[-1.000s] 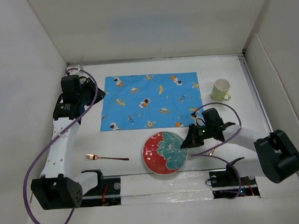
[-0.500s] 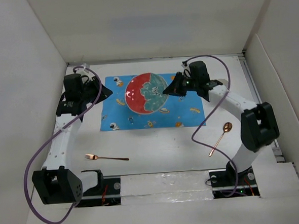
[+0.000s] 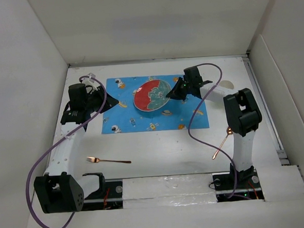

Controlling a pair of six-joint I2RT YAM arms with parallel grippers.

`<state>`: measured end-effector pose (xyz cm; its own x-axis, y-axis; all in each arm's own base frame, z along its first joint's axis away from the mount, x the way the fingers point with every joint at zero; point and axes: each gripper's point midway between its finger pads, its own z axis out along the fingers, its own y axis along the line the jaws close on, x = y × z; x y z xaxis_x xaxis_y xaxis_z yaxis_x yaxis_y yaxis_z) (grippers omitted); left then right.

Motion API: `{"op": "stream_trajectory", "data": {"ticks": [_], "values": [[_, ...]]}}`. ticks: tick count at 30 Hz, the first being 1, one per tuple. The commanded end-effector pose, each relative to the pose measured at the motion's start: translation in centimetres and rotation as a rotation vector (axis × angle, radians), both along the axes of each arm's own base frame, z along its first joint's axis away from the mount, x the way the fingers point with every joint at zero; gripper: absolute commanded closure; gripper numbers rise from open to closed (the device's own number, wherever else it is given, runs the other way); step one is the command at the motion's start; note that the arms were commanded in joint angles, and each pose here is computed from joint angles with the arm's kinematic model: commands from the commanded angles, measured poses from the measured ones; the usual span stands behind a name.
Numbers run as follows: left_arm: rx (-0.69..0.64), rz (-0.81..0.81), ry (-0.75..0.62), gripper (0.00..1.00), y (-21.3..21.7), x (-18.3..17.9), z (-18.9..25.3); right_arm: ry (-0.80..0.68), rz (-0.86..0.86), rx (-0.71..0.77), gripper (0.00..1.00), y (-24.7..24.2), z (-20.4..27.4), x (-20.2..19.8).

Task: Set the dinner table for one person

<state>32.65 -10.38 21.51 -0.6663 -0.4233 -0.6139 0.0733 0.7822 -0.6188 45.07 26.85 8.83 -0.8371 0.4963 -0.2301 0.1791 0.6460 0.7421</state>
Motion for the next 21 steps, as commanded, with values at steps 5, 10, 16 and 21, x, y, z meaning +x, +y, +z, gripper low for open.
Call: {"op": "stream_trajectory", "data": {"ticks": [5,10,16,21], "values": [[-0.017,-0.024,-0.053,0.79,-0.5,0.2,1.1,-0.019,0.050,0.042,0.87,1.2,0.6,-1.0],[-0.011,-0.014,-0.049,0.79,-0.3,0.3,0.9,-0.004,0.077,-0.085,0.44,-0.5,0.3,-2.1],[-0.007,-0.015,-0.029,0.78,-0.3,0.2,-0.1,-0.129,0.096,-0.238,0.51,-4.3,5.7,-1.4],[0.004,-0.038,-0.026,1.00,-0.4,-0.3,-0.8,-0.281,-0.130,-0.359,1.00,-15.2,12.0,1.1]]}}
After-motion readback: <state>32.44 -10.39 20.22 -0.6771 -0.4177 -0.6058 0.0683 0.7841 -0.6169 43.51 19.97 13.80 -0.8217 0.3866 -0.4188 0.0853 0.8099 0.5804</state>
